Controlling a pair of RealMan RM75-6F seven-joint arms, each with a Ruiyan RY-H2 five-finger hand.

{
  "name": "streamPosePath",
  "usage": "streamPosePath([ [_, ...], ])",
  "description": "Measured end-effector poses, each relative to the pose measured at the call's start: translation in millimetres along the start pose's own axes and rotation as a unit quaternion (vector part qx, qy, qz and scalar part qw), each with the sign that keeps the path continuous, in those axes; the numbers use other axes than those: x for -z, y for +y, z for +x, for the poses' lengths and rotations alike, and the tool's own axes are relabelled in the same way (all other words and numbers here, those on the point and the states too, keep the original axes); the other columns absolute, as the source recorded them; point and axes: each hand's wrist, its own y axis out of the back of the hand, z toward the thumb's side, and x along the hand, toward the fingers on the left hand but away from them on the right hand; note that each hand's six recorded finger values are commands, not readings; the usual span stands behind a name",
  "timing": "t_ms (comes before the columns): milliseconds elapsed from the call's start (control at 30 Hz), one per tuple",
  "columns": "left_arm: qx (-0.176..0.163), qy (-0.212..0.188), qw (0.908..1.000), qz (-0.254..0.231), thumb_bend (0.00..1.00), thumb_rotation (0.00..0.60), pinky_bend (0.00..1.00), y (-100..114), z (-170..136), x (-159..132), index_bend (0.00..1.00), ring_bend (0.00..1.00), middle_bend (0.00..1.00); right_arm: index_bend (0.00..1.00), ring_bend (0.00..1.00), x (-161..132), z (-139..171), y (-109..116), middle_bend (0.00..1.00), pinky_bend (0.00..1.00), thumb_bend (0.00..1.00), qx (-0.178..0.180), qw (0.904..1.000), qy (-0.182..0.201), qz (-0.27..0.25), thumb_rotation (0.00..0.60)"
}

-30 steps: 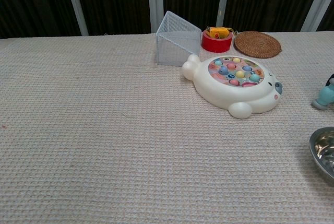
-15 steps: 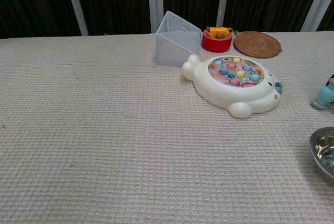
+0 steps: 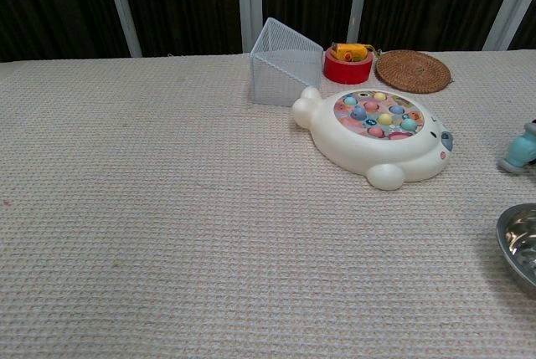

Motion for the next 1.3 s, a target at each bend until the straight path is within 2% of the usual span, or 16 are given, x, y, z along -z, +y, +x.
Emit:
streamPosePath([
  [567, 0.001, 0.000, 1.0000, 0.001, 0.09, 0.600, 0.00, -1, 1, -1, 0.00, 0.00, 0.00, 0.56, 0.34, 0, 0, -1, 0.50, 0.03, 0.59, 0.006, 1.0000, 0.003, -0.006, 0.600],
  [833, 0.003, 0.001, 1.0000, 0.001, 0.09, 0.600, 0.00, -1, 1, -1, 0.00, 0.00, 0.00, 0.62, 0.39, -1, 0, -1, 0.55, 0.06, 0.59, 0.013, 0.9998, 0.008, -0.009, 0.600],
  [1133, 0.004, 0.001, 1.0000, 0.002, 0.09, 0.600, 0.00, -2, 1, -1, 0.00, 0.00, 0.00, 0.73, 0.47, -9, 3, 4, 0.62, 0.11, 0.62, 0.041, 0.9986, 0.029, -0.019, 0.600],
  [1300, 0.004, -0.001, 1.0000, 0.003, 0.09, 0.600, 0.00, -1, 1, -1, 0.00, 0.00, 0.00, 0.79, 0.51, -21, 5, 13, 0.66, 0.13, 0.65, 0.069, 0.9959, 0.056, -0.019, 0.600],
])
